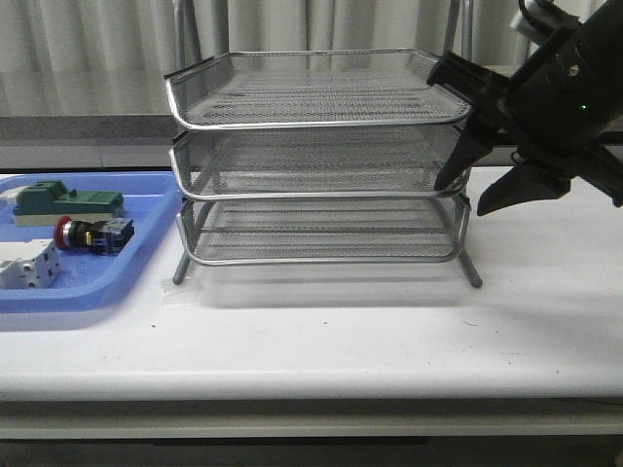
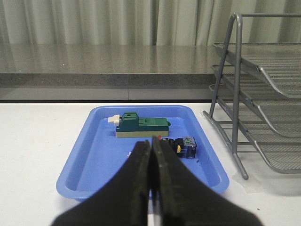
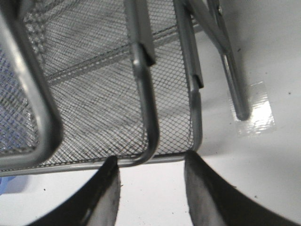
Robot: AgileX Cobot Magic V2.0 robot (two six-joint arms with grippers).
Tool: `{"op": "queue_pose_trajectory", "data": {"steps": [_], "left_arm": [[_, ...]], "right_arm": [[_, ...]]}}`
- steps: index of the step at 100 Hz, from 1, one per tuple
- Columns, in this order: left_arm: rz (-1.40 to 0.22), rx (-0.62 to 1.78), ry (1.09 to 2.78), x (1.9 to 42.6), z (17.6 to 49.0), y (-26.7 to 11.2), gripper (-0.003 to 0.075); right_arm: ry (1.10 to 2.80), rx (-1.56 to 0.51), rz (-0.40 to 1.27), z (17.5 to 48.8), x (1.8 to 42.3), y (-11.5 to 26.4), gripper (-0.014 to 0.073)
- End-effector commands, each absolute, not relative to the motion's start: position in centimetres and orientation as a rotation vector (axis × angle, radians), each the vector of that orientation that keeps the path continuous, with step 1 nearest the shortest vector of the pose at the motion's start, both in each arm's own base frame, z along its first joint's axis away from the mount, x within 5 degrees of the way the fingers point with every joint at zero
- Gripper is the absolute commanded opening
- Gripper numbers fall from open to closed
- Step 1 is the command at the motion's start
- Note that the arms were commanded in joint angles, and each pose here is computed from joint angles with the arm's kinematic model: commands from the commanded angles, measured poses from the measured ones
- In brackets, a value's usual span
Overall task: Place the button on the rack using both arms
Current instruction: 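Reach the right gripper to the middle wire tray's front edge and grasp it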
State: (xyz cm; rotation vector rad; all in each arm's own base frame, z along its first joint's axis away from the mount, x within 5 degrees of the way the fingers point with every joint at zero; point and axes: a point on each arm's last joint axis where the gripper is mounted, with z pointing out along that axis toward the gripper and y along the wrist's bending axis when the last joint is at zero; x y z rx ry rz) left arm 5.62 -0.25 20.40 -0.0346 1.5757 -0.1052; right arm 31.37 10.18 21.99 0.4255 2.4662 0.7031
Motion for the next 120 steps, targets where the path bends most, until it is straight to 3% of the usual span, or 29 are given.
{"op": "queue_pose_trajectory", "data": {"steps": [1,44,103,120], "left_arm": [[-0.123,-0.038,1.516,5.6,20.0,-0.3,-0.002],[-0.123,-0.038,1.516,5.6,20.0,-0.3,-0.002],[-0.123,-0.038,1.516,5.6,20.0,-0.3,-0.002],[-0.123,-0.038,1.516,5.6,20.0,-0.3,-0.002]], "right_arm": [[2.383,0.416,0.738,24.3,31.6,10.2,0.0345],[2.273,0.366,0.89,25.2,32.0,10.7,0.0345],[2.308,0.454,0.891,23.3,33.1,10.2,0.0344],[2.317,0.459,0.89,22.9,33.2,10.2,0.025]]}}
